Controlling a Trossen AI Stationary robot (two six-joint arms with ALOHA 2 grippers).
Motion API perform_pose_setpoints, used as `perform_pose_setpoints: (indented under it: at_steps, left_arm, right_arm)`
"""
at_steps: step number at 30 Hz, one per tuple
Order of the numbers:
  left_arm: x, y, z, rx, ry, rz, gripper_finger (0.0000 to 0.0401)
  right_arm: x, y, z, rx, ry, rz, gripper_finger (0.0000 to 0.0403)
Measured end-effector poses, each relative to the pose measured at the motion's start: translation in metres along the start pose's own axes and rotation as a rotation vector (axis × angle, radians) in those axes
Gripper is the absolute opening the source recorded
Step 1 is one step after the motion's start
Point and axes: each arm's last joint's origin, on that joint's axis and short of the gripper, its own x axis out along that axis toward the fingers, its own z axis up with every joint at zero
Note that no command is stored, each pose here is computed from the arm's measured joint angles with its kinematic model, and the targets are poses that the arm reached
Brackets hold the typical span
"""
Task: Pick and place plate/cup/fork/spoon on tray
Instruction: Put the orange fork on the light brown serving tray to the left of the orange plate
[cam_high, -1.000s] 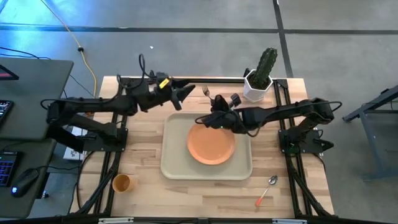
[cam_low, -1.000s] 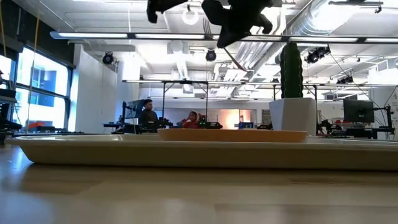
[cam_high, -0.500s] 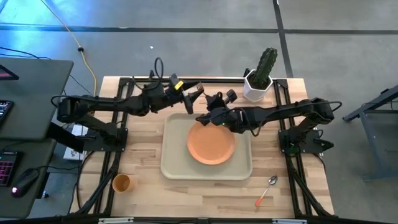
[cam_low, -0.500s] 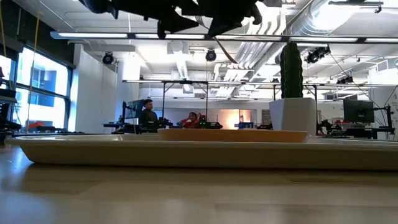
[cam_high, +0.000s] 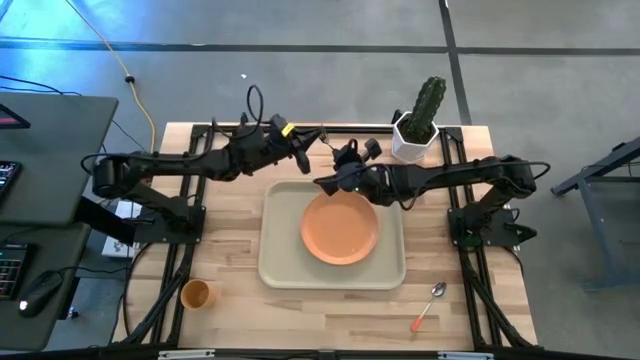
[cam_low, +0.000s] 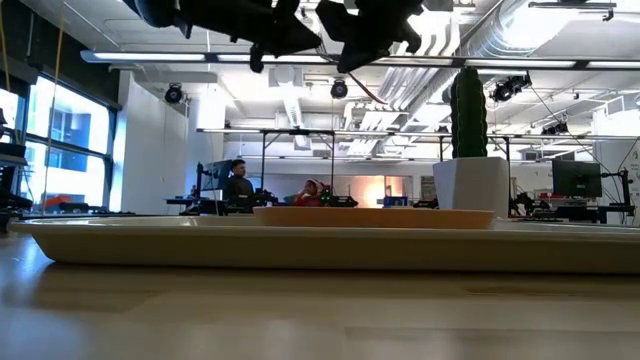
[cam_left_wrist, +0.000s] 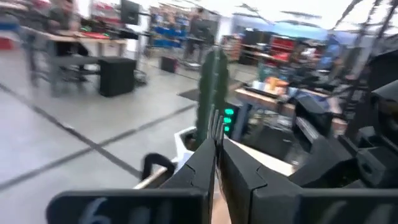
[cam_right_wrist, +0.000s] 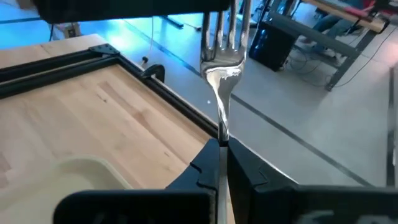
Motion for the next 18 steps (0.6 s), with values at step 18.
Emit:
perform_pose_setpoints:
  at_steps: [18]
  left_arm:
    - [0.004, 0.041, -0.007, -0.198, 0.176, -0.052, 0.0001]
  right_arm:
    - [0.018, -0.012, -0.001, 0.065, 0.111, 0.178, 0.0033]
